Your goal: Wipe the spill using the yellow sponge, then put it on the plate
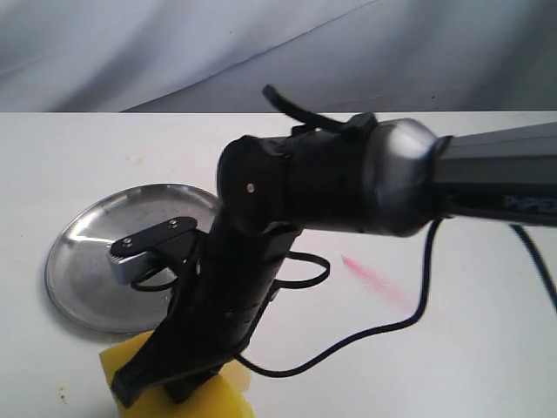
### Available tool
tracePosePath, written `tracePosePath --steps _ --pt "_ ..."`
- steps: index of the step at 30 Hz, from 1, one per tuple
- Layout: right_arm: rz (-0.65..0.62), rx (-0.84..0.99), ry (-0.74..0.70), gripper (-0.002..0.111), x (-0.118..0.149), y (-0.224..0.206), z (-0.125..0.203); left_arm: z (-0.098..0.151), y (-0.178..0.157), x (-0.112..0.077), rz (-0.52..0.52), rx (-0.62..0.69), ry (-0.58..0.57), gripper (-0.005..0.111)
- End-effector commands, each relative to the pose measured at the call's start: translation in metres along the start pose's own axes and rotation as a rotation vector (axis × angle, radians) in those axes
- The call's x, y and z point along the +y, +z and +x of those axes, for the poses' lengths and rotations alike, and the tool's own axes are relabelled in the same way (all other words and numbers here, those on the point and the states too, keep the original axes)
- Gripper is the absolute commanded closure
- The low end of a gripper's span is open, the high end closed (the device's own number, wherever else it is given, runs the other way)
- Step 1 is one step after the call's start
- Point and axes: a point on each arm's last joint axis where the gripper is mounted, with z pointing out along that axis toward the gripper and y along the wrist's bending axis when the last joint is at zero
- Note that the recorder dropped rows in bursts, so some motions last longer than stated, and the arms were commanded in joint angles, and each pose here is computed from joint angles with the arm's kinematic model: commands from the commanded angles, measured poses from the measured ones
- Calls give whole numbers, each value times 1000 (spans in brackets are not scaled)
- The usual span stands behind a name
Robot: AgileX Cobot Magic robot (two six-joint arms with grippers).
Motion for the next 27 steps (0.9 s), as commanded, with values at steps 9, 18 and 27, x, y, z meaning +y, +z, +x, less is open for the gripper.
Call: tracePosePath --steps 9,18,27 --pt "99 107 -55 108 -13 36 -9 1 0 0 5 -6 -2 107" --pt "290 117 -27 108 -53 34 -11 1 0 0 5 -6 -2 107" --pt "438 136 156 108 -138 0 -3 1 0 0 5 -6 -2 107"
